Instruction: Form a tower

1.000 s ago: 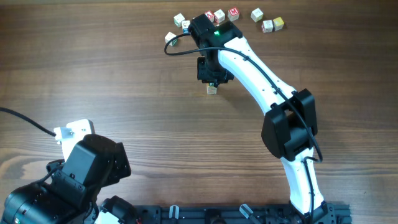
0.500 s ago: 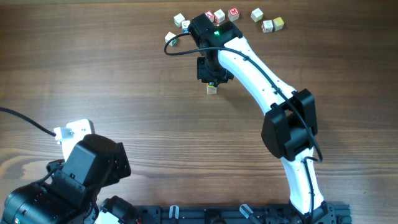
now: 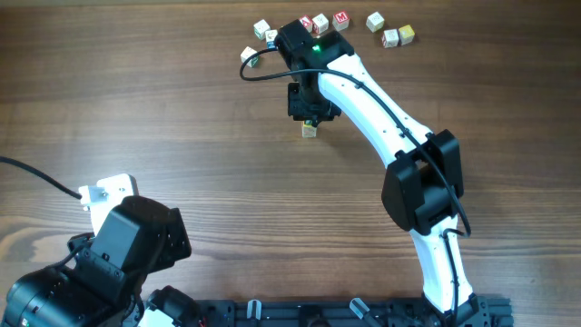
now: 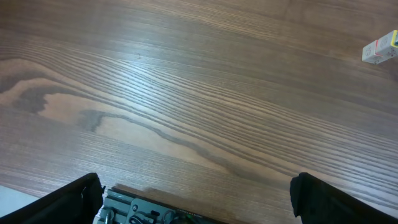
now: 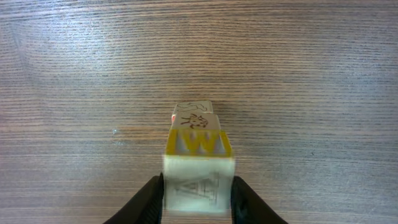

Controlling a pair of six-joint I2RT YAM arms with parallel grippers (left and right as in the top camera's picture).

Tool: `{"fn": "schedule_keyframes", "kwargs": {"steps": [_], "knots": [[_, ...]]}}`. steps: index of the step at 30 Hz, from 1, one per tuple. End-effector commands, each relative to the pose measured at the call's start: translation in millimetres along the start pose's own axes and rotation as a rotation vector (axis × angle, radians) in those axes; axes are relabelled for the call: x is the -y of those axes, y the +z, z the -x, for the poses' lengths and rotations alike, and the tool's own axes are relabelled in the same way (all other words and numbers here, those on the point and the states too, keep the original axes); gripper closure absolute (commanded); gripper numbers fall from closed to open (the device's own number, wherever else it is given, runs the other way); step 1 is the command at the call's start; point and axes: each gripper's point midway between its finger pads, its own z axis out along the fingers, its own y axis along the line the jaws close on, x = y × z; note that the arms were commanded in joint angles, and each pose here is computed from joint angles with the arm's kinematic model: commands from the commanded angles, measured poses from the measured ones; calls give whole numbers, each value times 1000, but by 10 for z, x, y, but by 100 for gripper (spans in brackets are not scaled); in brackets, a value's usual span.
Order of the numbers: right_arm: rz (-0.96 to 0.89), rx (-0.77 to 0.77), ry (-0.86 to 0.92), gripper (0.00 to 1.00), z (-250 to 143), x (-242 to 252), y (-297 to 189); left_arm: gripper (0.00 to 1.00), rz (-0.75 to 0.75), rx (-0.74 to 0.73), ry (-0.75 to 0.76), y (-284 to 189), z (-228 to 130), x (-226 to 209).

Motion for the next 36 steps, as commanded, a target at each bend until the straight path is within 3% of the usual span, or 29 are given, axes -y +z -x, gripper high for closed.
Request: {"fn": "schedule_keyframes", "kwargs": {"steps": [1, 12, 16, 21, 36], "knots": [[6, 52, 16, 64, 83, 27, -183, 0, 2, 2, -14, 2, 5, -6], [6, 51, 32, 62, 80, 28, -183, 0, 2, 2, -14, 2, 5, -6], [6, 50, 31, 42, 79, 29, -182, 0, 2, 2, -14, 2, 5, -6], [-1, 40, 29, 34, 64, 36, -144, 0, 2, 2, -14, 2, 5, -6], [-29, -89, 20, 34, -180, 51, 267, 0, 3, 2, -14, 2, 5, -6]]}}
